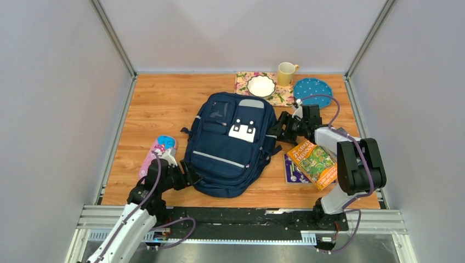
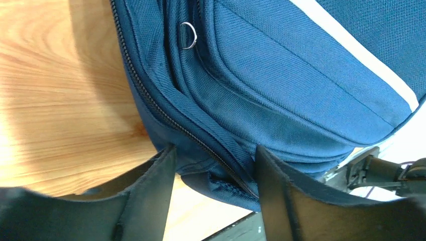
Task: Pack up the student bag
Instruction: Adjust the student bag at the center of the board.
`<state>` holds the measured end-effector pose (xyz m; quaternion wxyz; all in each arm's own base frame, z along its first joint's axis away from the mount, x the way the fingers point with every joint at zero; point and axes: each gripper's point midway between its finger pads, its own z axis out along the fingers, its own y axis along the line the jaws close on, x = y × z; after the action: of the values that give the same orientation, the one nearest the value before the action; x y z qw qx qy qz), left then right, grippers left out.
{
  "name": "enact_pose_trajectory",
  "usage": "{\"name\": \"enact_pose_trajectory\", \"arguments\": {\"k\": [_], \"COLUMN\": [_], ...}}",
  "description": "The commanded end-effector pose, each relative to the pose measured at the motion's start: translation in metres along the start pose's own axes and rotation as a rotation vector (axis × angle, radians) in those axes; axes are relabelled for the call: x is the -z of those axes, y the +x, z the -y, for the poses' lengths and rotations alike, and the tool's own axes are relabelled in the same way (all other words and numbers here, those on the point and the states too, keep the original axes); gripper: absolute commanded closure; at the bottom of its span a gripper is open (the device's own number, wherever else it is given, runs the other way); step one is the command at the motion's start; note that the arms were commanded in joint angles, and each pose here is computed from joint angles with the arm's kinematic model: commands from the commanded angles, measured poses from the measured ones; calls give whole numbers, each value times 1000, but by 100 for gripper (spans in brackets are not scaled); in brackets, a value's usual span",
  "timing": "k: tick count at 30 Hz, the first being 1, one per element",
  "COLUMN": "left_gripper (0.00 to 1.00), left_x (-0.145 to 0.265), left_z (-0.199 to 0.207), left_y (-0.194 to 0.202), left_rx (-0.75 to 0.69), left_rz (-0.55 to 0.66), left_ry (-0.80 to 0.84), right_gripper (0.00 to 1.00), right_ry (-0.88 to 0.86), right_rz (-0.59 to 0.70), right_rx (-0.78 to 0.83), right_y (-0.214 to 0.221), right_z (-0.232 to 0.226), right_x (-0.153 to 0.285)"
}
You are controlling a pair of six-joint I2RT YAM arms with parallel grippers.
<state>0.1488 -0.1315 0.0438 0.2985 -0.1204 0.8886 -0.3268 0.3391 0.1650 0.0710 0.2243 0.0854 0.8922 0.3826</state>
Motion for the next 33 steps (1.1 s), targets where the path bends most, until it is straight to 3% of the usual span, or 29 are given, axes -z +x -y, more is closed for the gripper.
{"name": "enact_pose_trajectory", "arguments": {"k": [1,4,5,7,8,9,14,19,20,21,22,25,33], "left_gripper": [41,63,75,86,98,100,100,100,99,87,55,27,24], "left_x": [-12,-17,-19,-20,-22,-21,-23,-20,-22,-21,-21,-18,15], "left_z": [15,17,17,15,8,10,1,7,-2,5,5,4,19], "left_y": [0,-3,-8,-11,-13,-19,-44,-97,-105,-118,-122,-129,-115], "left_rx": [-5,-28,-37,-46,-64,-78,-183,-250,-245,-243,-242,-247,-230], "left_rz": [-4,13,33,37,45,56,85,153,144,160,153,155,248], "left_ry": [67,58,55,33,-3,-14,-139,-258,-289,-285,-291,-328,-216], "right_gripper": [36,62,78,97,100,100,100,100,100,100,100,100,100], "right_ry": [-109,-164,-167,-170,-156,-166,-106,-113,-92,-98,-96,-85,-19], "right_rz": [94,59,53,40,46,64,115,182,203,214,233,310,464], "right_rx": [11,-13,-16,-8,-13,-2,-24,-36,-44,-42,-57,-123,-212], "right_y": [-22,-12,-9,2,5,6,33,50,53,58,59,58,35], "right_z": [-25,-33,-34,-34,-31,-35,-22,-41,-40,-48,-51,-53,-46], "right_x": [-2,-3,-3,-1,1,7,25,48,48,52,53,57,71]}}
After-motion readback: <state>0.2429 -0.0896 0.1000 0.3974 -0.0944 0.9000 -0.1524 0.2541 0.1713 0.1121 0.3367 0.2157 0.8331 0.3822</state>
